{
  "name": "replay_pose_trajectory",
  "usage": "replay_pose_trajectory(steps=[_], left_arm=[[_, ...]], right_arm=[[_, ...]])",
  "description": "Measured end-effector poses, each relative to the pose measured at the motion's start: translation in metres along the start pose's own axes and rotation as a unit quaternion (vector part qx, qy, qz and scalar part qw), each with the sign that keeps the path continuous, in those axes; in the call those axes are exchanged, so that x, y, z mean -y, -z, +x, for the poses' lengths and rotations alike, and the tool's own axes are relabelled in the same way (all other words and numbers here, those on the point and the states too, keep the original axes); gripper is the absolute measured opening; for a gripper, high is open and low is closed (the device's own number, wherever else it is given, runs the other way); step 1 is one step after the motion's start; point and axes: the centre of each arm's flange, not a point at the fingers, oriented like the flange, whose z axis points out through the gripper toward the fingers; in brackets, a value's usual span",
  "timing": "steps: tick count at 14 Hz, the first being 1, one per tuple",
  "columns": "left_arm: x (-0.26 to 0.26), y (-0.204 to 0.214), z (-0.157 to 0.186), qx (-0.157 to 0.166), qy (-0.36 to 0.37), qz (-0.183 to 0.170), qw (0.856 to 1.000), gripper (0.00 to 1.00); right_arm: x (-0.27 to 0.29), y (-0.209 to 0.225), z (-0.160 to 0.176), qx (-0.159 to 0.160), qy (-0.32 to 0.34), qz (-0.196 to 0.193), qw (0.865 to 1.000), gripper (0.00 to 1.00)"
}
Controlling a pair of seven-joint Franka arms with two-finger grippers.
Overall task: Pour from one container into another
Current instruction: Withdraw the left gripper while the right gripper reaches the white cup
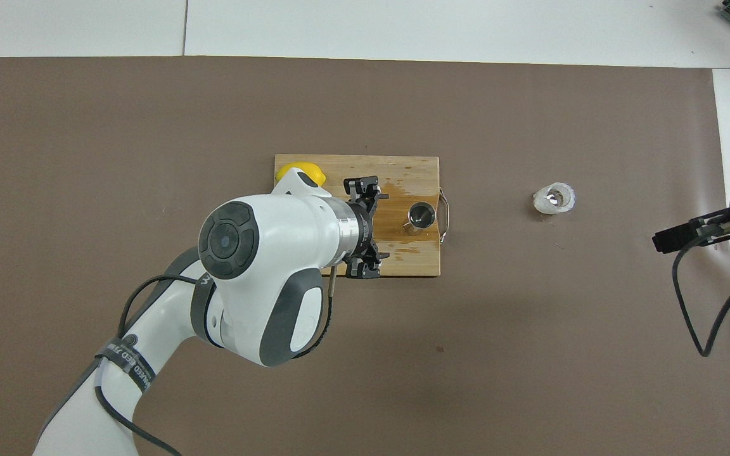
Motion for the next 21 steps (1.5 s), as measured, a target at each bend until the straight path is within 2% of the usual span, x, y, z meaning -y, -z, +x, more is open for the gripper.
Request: replay_pose_trajectory(steps=[3, 5, 8, 11, 13, 15, 19, 21], left_arm=[[-0.016, 0.018, 0.002, -0.048, -0.064, -0.025, 0.997, 1.00], [-0.032, 0.034, 0.014, -0.064, -0.082, -0.030, 0.994, 1.00], [-0.053, 0.048, 0.053, -0.084, -0.112, -0.019, 0.990, 1.00], [-0.062, 0.057, 0.081, -0.096, -0.172, 0.004, 0.980, 1.00], [-0.062, 0.059, 0.089, -0.107, -0.237, 0.030, 0.965, 1.00], [-0.063, 0.067, 0.099, -0.120, -0.305, 0.052, 0.943, 1.00], [-0.064, 0.107, 0.130, -0.126, -0.412, 0.103, 0.896, 1.00], [-0.066, 0.140, 0.161, -0.120, -0.458, 0.126, 0.872, 1.00]], right_arm=[[-0.015, -0.005, 0.001, -0.022, 0.084, 0.011, 0.996, 1.00], [-0.029, -0.014, 0.003, -0.040, 0.157, 0.007, 0.987, 1.00], [-0.047, -0.038, 0.010, -0.067, 0.247, 0.027, 0.966, 1.00], [-0.071, -0.074, 0.023, -0.104, 0.324, 0.059, 0.938, 1.00], [-0.087, -0.108, 0.033, -0.132, 0.367, 0.083, 0.917, 1.00], [-0.096, -0.139, 0.044, -0.158, 0.396, 0.098, 0.899, 1.00], [-0.092, -0.195, 0.059, -0.215, 0.426, 0.110, 0.872, 1.00], [-0.086, -0.215, 0.064, -0.227, 0.429, 0.125, 0.865, 1.00]])
